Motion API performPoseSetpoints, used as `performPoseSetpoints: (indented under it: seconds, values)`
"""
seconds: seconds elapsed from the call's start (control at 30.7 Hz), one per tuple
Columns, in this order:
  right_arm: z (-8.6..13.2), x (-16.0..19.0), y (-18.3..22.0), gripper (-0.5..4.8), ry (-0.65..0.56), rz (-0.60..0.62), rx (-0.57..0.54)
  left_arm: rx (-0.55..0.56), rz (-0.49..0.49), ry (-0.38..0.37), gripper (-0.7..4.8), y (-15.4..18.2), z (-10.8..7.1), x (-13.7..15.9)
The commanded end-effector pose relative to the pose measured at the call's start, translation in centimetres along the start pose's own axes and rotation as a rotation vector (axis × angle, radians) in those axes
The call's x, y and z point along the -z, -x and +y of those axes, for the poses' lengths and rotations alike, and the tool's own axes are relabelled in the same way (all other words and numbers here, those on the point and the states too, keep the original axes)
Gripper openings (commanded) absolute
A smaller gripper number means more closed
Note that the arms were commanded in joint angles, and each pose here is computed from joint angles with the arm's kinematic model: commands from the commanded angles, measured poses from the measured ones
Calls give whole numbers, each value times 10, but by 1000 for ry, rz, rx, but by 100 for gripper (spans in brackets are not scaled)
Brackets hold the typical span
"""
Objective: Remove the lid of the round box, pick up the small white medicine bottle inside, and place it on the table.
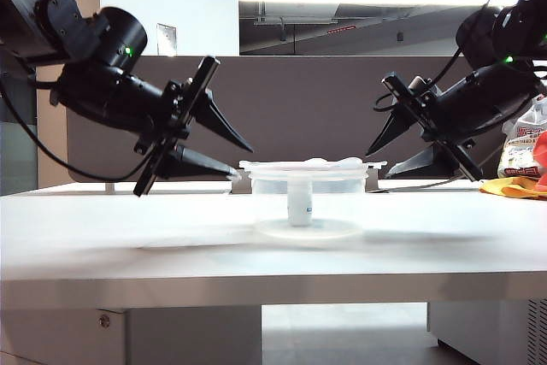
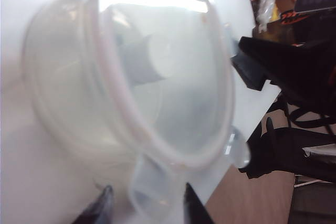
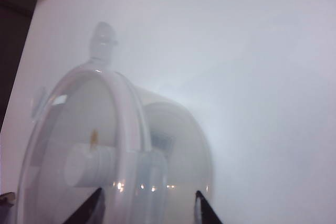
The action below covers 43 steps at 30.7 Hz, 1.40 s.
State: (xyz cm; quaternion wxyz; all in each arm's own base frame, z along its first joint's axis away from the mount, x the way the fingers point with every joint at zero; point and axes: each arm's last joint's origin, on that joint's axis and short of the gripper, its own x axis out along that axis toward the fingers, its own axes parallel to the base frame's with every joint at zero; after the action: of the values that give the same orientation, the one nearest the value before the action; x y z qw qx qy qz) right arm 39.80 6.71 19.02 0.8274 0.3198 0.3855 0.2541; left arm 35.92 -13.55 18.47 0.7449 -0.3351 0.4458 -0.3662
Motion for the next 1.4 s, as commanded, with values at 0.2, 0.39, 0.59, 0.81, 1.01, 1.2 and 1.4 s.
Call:
performPoseSetpoints:
  seconds: [0.2, 0.39, 0.59, 0.81, 1.01, 1.2, 1.4]
  values:
    - [3, -4, 0, 203, 9, -12, -28, 5, 19, 0, 172, -7, 2, 2]
    - [4, -5, 0, 106, 17, -21, -35, 9, 15, -6, 113, -8, 2, 2]
    - [4, -5, 0, 60, 22, -27, -38, 16, 11, -16, 52, -8, 2, 1]
    - [5, -6, 0, 39, 32, -26, -62, 33, 3, -33, 47, -8, 0, -1]
    - [10, -9, 1, 23, 70, -20, -151, 88, 11, -59, 13, -7, -4, -3]
    - [15, -12, 2, -1, 81, 3, -220, 131, 18, -62, 12, -6, -9, -6]
    - [25, -20, 5, -1, 102, 25, -300, 181, 32, -93, -6, -5, -23, -14]
